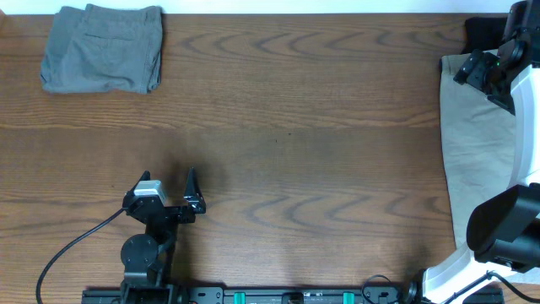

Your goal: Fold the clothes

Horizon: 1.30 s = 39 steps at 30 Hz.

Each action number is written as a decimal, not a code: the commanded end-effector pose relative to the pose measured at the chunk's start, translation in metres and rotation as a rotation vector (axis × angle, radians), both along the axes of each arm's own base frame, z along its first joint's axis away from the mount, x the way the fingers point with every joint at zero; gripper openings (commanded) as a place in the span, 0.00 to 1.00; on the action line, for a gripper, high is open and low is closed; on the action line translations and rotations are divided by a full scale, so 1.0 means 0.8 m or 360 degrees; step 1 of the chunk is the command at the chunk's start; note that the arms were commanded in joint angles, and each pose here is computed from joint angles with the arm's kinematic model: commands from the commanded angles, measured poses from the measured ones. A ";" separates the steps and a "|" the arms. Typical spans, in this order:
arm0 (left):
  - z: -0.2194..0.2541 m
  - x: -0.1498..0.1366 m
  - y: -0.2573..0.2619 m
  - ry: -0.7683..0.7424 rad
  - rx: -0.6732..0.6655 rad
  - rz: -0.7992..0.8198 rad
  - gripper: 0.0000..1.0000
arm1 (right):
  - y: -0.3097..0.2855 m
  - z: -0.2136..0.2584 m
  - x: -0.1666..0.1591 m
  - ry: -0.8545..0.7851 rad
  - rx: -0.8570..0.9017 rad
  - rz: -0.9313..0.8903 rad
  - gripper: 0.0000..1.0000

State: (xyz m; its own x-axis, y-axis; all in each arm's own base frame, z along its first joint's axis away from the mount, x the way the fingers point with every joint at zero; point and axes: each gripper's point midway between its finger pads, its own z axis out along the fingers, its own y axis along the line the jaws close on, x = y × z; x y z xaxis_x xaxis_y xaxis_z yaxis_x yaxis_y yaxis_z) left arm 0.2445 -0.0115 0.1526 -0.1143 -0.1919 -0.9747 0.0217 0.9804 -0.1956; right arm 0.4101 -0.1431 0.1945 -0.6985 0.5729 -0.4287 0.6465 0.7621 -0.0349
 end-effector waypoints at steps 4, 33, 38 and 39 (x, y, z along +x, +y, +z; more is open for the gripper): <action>-0.020 -0.001 0.006 0.0074 0.0031 0.0046 0.98 | -0.005 0.007 -0.002 -0.0020 -0.0018 -0.0033 0.99; -0.020 -0.001 0.006 0.0074 0.0031 0.0046 0.98 | 0.178 0.231 -0.079 -0.0785 -0.0061 0.0538 0.99; -0.020 -0.001 0.006 0.0074 0.0031 0.0046 0.98 | 0.207 0.251 -0.121 -0.0900 -0.0032 0.0666 0.99; -0.020 -0.001 0.006 0.0074 0.0031 0.0046 0.98 | 0.205 0.254 -0.127 -0.0933 -0.0048 0.0666 0.99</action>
